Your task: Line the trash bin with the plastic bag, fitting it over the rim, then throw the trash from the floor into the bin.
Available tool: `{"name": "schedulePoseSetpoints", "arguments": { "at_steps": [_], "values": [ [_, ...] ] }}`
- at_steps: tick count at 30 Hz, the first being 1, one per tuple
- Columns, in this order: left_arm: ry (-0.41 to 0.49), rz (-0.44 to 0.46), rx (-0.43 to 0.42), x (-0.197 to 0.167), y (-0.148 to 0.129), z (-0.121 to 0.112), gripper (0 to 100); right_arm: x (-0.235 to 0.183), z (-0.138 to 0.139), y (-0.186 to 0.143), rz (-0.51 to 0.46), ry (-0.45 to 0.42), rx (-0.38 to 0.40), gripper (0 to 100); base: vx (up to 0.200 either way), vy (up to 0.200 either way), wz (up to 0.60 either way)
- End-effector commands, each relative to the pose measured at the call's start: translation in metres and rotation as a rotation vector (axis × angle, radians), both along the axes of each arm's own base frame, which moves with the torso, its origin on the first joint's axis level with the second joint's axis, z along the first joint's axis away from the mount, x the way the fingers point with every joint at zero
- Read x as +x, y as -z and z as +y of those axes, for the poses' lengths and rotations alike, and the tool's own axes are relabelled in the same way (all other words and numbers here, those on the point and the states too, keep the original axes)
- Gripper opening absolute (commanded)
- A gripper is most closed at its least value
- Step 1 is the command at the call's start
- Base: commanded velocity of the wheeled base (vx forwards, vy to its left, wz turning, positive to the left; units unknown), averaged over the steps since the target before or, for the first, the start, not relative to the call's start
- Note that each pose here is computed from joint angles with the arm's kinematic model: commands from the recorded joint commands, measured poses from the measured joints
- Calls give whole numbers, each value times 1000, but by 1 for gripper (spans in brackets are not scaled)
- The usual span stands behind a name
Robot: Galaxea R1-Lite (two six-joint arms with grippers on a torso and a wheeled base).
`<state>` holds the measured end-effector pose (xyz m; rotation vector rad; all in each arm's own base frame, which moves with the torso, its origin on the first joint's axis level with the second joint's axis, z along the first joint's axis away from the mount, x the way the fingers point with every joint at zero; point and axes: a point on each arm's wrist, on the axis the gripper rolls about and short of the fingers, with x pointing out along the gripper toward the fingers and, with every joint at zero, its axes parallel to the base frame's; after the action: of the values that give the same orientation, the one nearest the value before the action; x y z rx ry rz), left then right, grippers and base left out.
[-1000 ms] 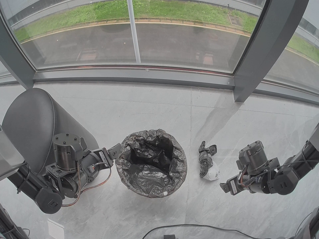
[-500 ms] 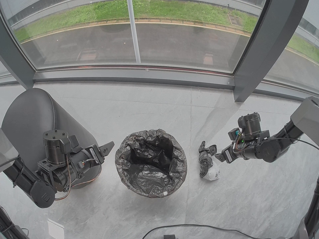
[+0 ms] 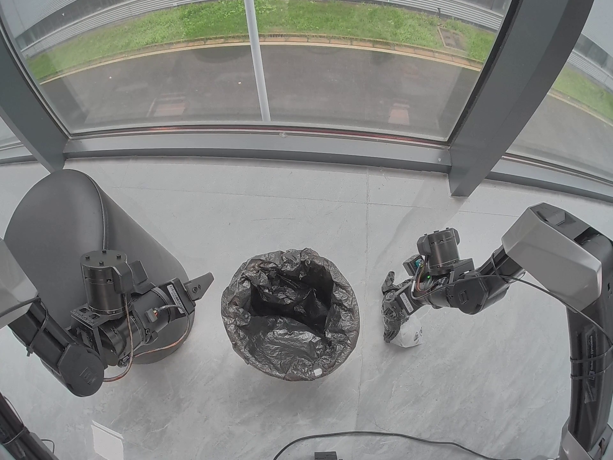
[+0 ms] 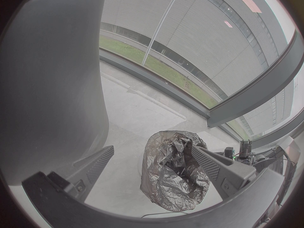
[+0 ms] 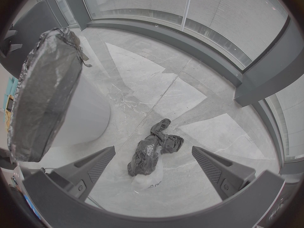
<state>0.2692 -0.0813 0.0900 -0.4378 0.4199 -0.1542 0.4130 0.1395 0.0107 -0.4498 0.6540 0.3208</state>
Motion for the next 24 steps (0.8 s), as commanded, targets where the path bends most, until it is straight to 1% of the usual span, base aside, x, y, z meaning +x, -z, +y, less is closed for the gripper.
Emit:
{"name": "schedulePoseSetpoints", "arguments": {
  "at_steps": [1,8,10,13,16,19,24],
  "values": [
    [1,32,8,2,9,-2,100,21,-5,31,22,31,-6,100,0,0,0],
    [3,36,10,3,11,-3,100,33,-11,39,20,49,-5,100,0,0,0],
    [3,42,11,3,12,-3,100,38,-16,43,41,59,1,100,0,0,0],
    [3,42,11,3,13,-3,100,43,-15,44,49,60,2,100,0,0,0],
    [3,42,11,3,13,-3,100,48,-13,42,67,82,26,100,0,0,0],
    [2,41,10,4,12,-3,100,55,-10,39,117,101,53,100,0,0,0],
    [2,45,11,5,14,-3,100,61,-9,38,148,114,63,100,0,0,0]
  ]
}}
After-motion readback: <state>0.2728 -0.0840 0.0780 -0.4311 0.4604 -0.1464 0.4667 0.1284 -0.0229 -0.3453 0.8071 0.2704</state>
